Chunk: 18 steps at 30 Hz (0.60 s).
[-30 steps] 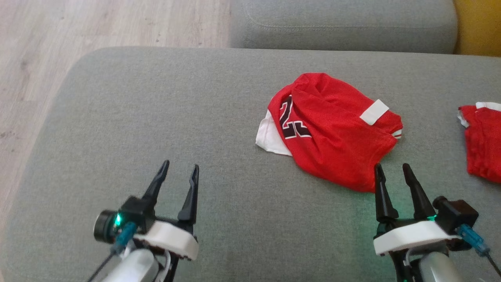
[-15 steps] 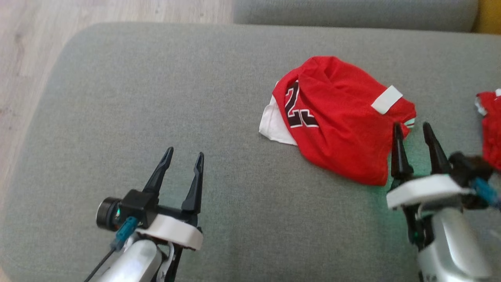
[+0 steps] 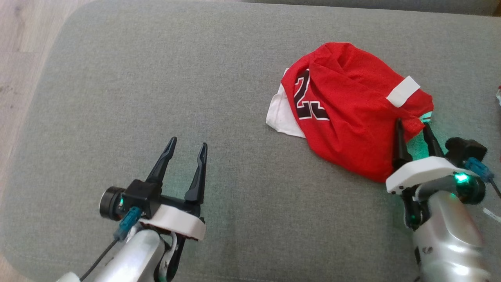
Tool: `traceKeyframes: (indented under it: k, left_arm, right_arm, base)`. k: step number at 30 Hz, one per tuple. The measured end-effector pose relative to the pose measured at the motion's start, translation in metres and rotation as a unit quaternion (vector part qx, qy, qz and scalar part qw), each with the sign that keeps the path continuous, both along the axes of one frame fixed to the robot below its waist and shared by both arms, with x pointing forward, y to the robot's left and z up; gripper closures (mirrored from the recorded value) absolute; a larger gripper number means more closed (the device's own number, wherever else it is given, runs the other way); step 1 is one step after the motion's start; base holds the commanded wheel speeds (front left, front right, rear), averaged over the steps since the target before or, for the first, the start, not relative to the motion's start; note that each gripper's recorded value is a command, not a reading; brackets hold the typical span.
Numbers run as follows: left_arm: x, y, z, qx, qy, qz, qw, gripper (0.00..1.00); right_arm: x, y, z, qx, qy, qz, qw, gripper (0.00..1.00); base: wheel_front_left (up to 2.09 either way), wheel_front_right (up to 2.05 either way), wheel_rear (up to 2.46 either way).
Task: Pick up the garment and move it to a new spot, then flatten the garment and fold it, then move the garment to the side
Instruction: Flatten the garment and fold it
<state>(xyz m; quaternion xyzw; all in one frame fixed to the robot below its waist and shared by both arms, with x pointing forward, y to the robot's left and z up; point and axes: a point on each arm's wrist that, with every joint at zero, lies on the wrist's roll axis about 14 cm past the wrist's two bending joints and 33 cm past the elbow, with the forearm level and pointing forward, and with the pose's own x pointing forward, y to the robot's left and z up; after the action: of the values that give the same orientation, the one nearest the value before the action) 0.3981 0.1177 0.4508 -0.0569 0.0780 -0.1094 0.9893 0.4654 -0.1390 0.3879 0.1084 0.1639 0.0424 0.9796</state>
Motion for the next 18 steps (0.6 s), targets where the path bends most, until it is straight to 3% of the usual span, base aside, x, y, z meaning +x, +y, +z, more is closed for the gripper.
traceKeyframes:
  k: [1, 2, 3, 4, 12, 18]
  left_arm:
    - [0.000, 0.000, -0.001, 0.001, 0.001, 0.000, 1.000, 0.00]
    - [0.000, 0.000, -0.001, 0.002, 0.002, -0.001, 1.000, 0.00]
    - [0.000, 0.000, -0.001, 0.002, 0.001, -0.001, 1.000, 0.00]
    - [0.000, 0.000, -0.001, 0.001, 0.001, -0.002, 1.000, 0.00]
    - [0.002, -0.001, 0.009, 0.000, -0.014, -0.001, 1.000, 0.00]
    - [0.001, -0.002, 0.021, -0.006, -0.030, -0.002, 1.000, 0.00]
  right_arm:
    - [0.001, 0.002, 0.000, 0.002, -0.001, 0.002, 1.000, 0.00]
    - [0.002, 0.004, 0.001, 0.003, -0.002, 0.004, 1.000, 0.24]
    - [0.002, 0.005, 0.001, 0.004, -0.001, 0.005, 1.000, 0.71]
    - [0.002, 0.006, 0.002, 0.005, -0.003, 0.006, 1.000, 1.00]
    - [-0.002, 0.006, 0.013, 0.008, -0.016, 0.008, 1.000, 1.00]
    - [0.006, 0.004, 0.062, 0.012, -0.095, 0.007, 0.995, 1.00]
  base:
    - [0.00, 0.00, 0.00]
    - [0.00, 0.00, 0.00]
    - [0.00, 0.00, 0.00]
    - [0.00, 0.00, 0.00]
    - [0.00, 0.00, 0.00]
    - [0.00, 0.00, 0.00]
